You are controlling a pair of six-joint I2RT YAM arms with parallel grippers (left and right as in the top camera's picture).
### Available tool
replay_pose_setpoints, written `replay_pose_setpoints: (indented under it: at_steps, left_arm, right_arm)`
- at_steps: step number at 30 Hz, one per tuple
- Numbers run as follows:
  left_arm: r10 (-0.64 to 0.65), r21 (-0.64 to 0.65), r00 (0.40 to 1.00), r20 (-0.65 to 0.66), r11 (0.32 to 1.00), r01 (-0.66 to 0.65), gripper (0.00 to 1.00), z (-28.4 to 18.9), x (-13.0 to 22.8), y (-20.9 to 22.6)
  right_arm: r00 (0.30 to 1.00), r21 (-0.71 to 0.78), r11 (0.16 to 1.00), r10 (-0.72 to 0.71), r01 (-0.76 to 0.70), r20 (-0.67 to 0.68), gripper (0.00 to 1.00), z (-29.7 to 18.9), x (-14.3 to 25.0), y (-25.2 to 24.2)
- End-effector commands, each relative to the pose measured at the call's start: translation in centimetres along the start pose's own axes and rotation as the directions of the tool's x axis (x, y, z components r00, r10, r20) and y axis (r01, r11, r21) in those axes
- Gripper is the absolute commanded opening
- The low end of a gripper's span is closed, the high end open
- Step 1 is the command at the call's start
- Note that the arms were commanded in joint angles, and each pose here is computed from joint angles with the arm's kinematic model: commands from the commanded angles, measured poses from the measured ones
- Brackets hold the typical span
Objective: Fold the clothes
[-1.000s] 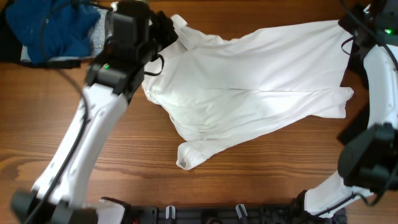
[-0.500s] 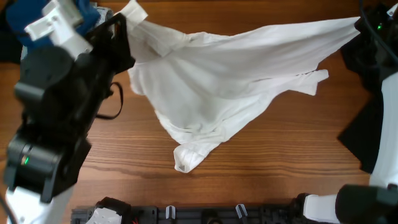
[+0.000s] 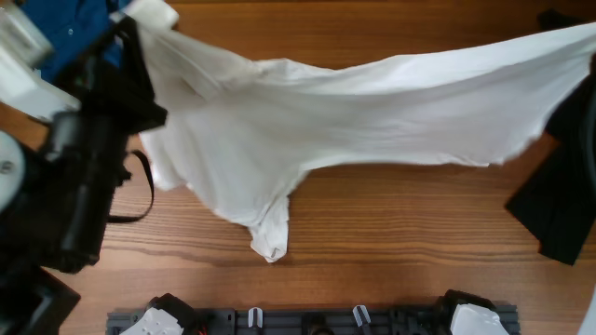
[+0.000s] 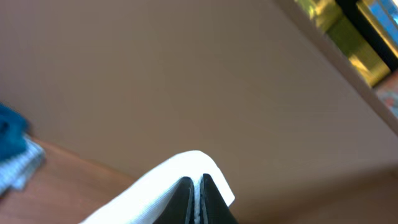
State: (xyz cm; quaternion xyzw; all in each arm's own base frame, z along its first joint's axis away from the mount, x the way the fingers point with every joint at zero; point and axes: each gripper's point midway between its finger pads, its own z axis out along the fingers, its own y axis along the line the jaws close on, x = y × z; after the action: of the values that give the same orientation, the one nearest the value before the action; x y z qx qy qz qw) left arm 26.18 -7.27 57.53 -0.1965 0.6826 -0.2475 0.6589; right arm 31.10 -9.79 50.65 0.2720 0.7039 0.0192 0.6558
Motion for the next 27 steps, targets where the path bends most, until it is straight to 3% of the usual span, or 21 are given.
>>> replay_pose_setpoints:
  at_steps: [1,9,19,27]
  left_arm:
    - [0.114,-0.196,0.983,0.142,0.977,-0.085,0.04,1.5,-3.3,0.9]
    - [0.229,-0.379,0.955,0.190,0.914,-0.144,0.04,3.5,-4.0,1.0]
    - [0.317,-0.505,0.925,0.207,0.845,-0.176,0.04,-3.3,-4.2,-1.5]
    - [0.294,-0.431,0.938,0.183,0.882,-0.192,0.04,-3.9,-4.0,-4.2]
  right_arm:
    - [1.000,-0.007,1.000,0.014,-0.014,0.004,0.05,0.4,-0.8,0.5]
    - [1.000,0.002,1.000,0.015,-0.015,-0.008,0.04,1.4,-0.7,0.4]
    - [1.000,-0.073,0.997,0.012,-0.013,-0.018,0.04,-1.2,-1.2,1.8]
    - [0.996,-0.128,0.992,0.006,-0.017,-0.086,0.04,0.4,0.1,2.9]
